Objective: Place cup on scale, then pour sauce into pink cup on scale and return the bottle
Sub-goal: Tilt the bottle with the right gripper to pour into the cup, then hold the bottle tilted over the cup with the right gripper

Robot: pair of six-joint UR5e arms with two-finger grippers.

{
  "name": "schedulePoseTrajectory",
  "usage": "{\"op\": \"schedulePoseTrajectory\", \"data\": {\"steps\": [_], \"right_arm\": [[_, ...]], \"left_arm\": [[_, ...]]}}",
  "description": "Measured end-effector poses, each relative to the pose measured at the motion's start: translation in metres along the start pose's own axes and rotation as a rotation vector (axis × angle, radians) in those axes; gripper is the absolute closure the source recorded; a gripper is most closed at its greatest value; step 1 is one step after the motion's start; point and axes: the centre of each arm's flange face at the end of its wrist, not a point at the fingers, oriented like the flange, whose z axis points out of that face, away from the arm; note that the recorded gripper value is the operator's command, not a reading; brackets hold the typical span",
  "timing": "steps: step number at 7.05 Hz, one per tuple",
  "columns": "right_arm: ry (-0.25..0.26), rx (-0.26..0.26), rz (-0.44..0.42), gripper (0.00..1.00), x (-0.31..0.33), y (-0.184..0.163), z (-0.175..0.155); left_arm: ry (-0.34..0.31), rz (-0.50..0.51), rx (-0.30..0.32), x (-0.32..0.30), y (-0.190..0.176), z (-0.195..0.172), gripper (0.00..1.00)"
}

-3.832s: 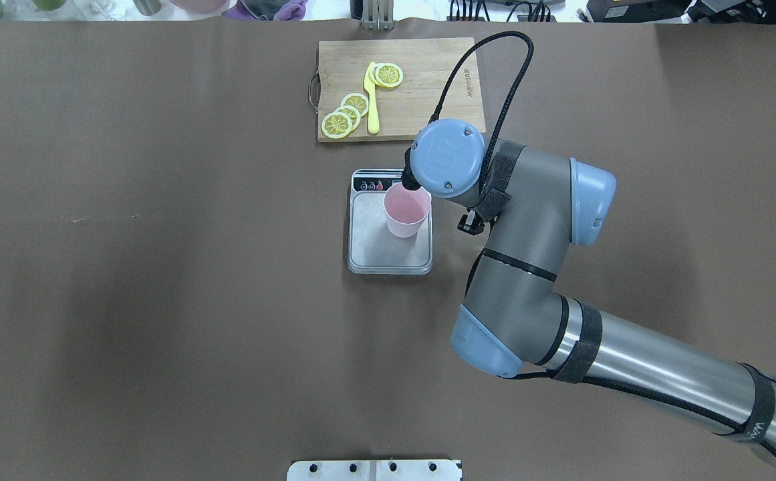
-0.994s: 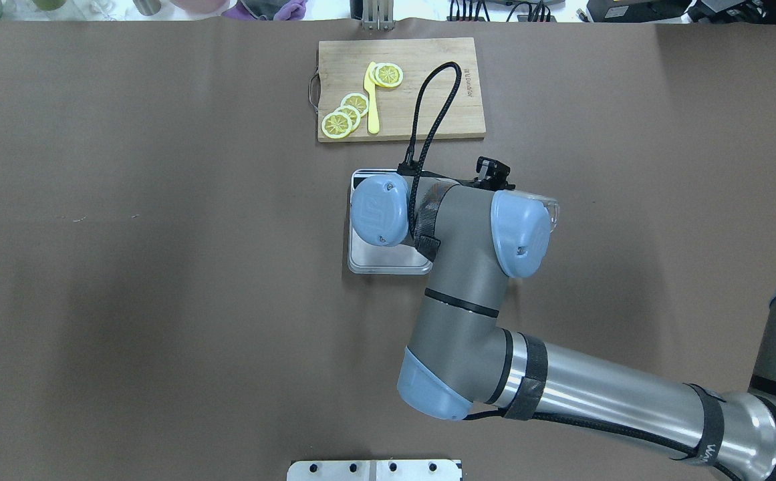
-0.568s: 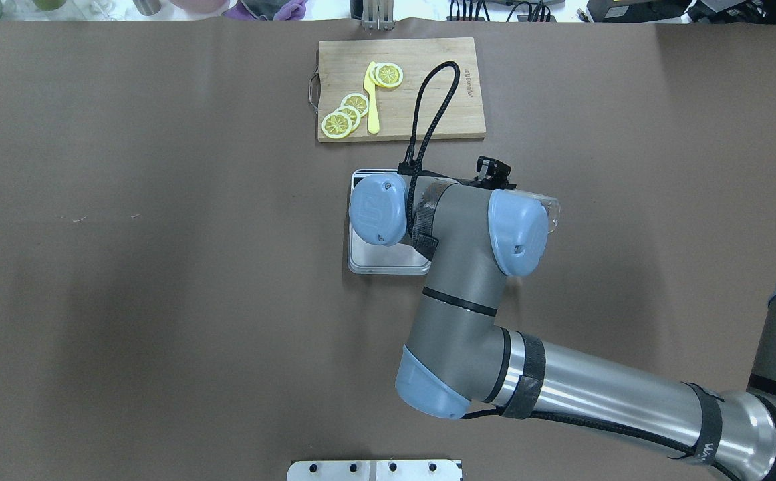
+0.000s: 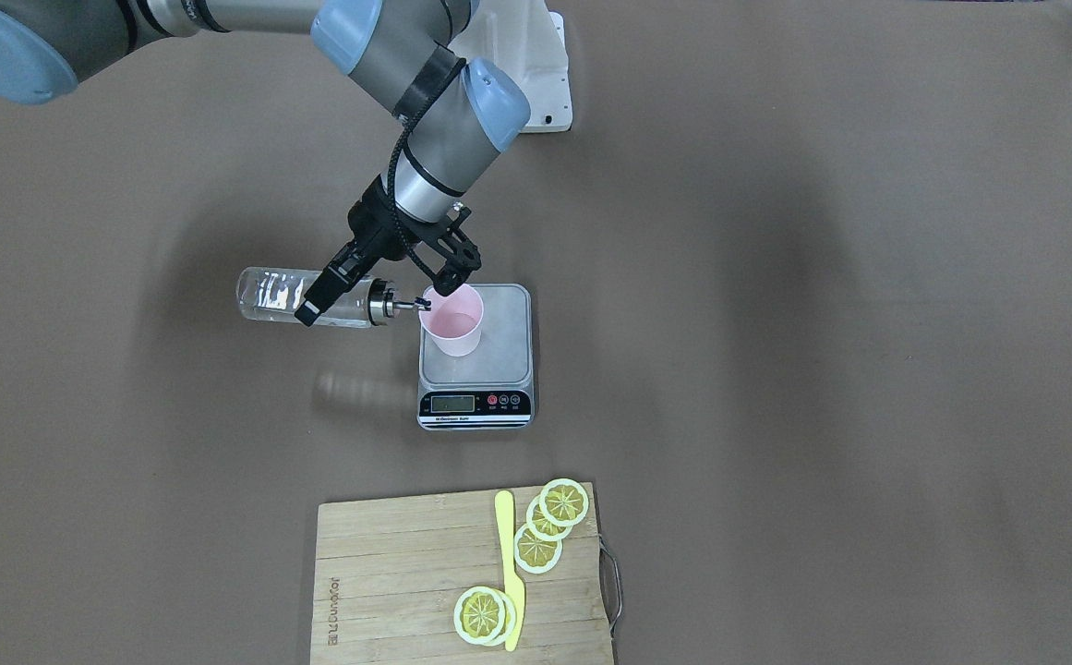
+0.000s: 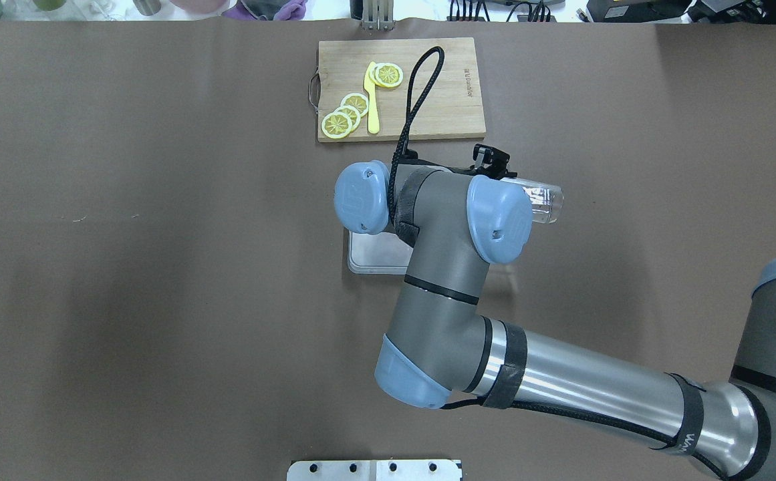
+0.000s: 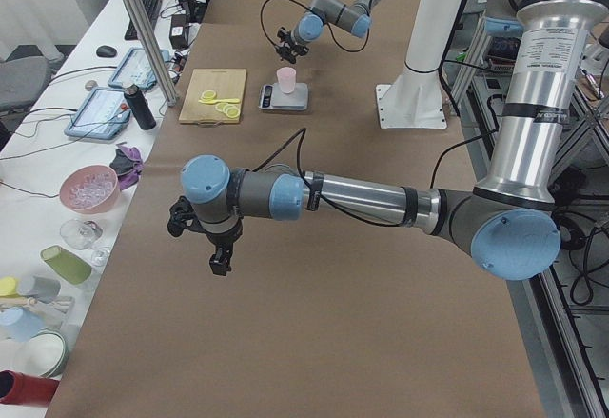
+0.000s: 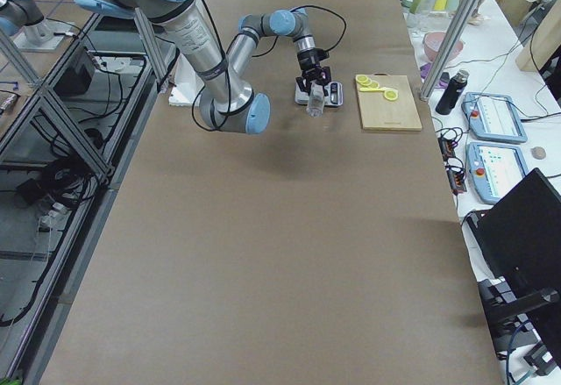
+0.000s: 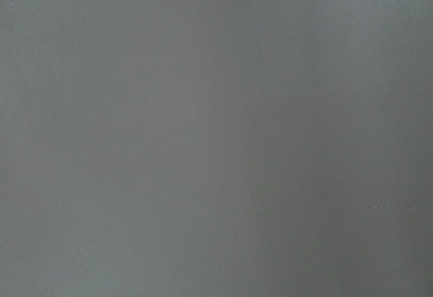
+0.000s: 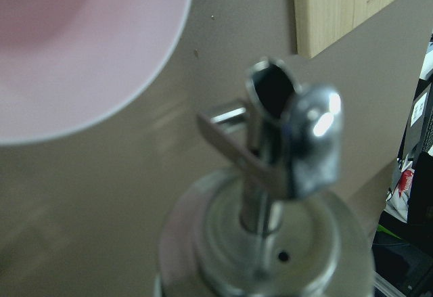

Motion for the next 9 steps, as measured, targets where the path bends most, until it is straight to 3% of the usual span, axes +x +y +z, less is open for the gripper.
{"op": "schedulePoseTrajectory", "data": {"steps": [5, 9], "right_arm": [[0.04, -0.074, -0.029, 0.77, 0.0, -0.018, 0.0], [0.049, -0.091, -0.036, 0.77, -0.001, -0.02, 0.003]], "left_arm": [[0.0, -0.002, 0.004, 0.0, 0.0, -0.002, 0.03], [-0.001, -0.009, 0.01, -0.002, 0.001, -0.006, 0.03]]}}
